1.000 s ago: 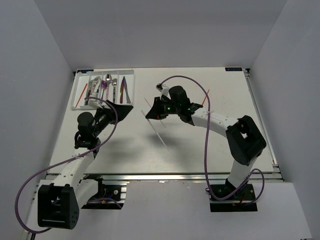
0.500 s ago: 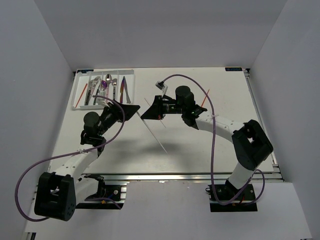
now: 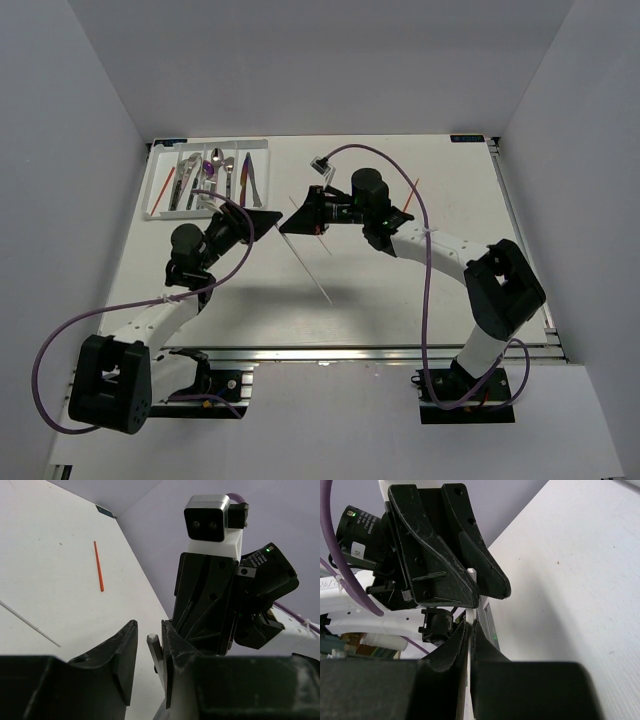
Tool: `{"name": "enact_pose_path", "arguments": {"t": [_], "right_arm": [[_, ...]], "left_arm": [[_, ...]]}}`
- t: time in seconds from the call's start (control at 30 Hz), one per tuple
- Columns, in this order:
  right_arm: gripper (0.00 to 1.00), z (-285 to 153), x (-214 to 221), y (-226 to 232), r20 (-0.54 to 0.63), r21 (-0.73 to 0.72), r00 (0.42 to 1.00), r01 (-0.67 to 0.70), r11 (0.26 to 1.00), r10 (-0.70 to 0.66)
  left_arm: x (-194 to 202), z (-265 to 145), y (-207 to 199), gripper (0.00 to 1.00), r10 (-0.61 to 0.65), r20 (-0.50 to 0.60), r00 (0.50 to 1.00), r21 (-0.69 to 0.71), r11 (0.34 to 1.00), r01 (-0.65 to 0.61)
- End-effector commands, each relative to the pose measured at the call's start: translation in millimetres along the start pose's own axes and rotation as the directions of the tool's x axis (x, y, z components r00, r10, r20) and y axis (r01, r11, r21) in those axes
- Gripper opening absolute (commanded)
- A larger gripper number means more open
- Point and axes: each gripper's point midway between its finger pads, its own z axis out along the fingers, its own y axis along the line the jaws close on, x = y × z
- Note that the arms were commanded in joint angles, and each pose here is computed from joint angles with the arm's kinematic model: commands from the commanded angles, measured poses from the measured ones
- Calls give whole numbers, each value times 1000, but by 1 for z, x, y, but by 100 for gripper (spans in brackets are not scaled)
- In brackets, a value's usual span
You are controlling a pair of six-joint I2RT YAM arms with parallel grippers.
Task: Sort the eating utensils into containers
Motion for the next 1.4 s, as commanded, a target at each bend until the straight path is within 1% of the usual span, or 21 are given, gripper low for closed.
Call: {"name": "enact_pose_path", "arguments": {"t": [0.0, 0.07, 0.17, 0.2, 0.23, 0.27, 0.3, 0.33, 0.37, 0.4, 0.47, 0.5, 0.57, 0.6, 0.7, 0.73, 0.87, 0.9, 0.97, 1.07, 1.37], "right_arm": [[0, 3, -23, 20, 48, -51, 998, 52, 997, -49], [0, 4, -25, 21, 53, -53, 997, 56, 997, -53], [0, 3, -27, 19, 56, -50, 997, 56, 997, -53], [2, 2, -27, 18, 56, -50, 997, 54, 997, -52], [59, -5, -26, 6, 63, -24, 997, 36, 999, -34], [89, -14, -31, 6, 89, -18, 995, 37, 999, -36], [89, -23, -32, -1, 104, 3, 994, 27, 1000, -27], [89, -42, -42, -18, 148, 55, 989, 14, 998, -22], [89, -60, -40, -31, 186, 120, 983, -11, 993, -12], [89, -82, -44, -52, 213, 199, 977, -20, 980, -24], [89, -110, -45, -68, 253, 316, 966, -25, 949, -59], [89, -120, -46, -75, 256, 363, 964, -24, 931, -75], [89, -139, -41, -83, 231, 448, 966, 1, 894, -117], [89, -142, -38, -83, 220, 462, 967, 14, 887, -130], [89, -153, -20, -83, 180, 498, 972, 43, 866, -152], [89, -156, -13, -85, 175, 503, 973, 43, 863, -150], [89, -165, 12, -78, 158, 493, 974, 65, 868, -162], [89, -167, 16, -78, 149, 494, 974, 74, 866, -169], [89, -171, 23, -74, 147, 494, 973, 84, 865, -179], [89, -172, 22, -63, 166, 474, 965, 101, 875, -201], [89, -155, 33, -65, 113, 426, 980, 99, 899, -162]], "left_arm": [[-1, 4, -11, 35, 12, -10, 1000, 48, 999, -12], [-1, 5, -11, 31, 7, -13, 1000, 52, 999, -6], [-3, 11, -9, 2, 7, -26, 1000, 44, 999, -6], [-3, 13, -7, 0, 34, -36, 999, 34, 999, -33], [4, 14, 7, 0, 20, -81, 997, -31, 999, -22], [-17, 24, 7, 0, 153, -65, 986, -65, 985, -158], [-28, 27, 17, 0, 219, -75, 973, -146, 963, -228], [-21, 14, 50, 0, 190, -176, 966, -334, 911, -240], [-73, 17, 56, 0, 307, -104, 946, -492, 811, -317], [-79, -1, 76, 0, 352, -209, 912, -600, 691, -404], [-120, -11, 95, 0, 441, -262, 858, -729, 492, -475], [-175, -19, 82, 0, 551, -264, 792, -798, 336, -500], [-217, -31, 86, 0, 593, -310, 743, -847, 183, -499], [-247, -27, 84, 0, 628, -343, 699, -855, 101, -509], [-297, -28, 108, 0, 671, -388, 632, -864, -27, -503], [-321, -22, 103, 0, 726, -336, 600, -882, -20, -471], [-363, -3, 131, 0, 782, -323, 533, -884, -48, -466], [-386, -13, 138, 0, 806, -307, 505, -898, -69, -435], [-397, 1, 168, 0, 809, -317, 495, -881, -58, -470], [-410, -6, 208, 0, 782, -362, 508, -877, -102, -469], [-400, -21, 256, 0, 740, -463, 487, -836, -182, -518]]}}
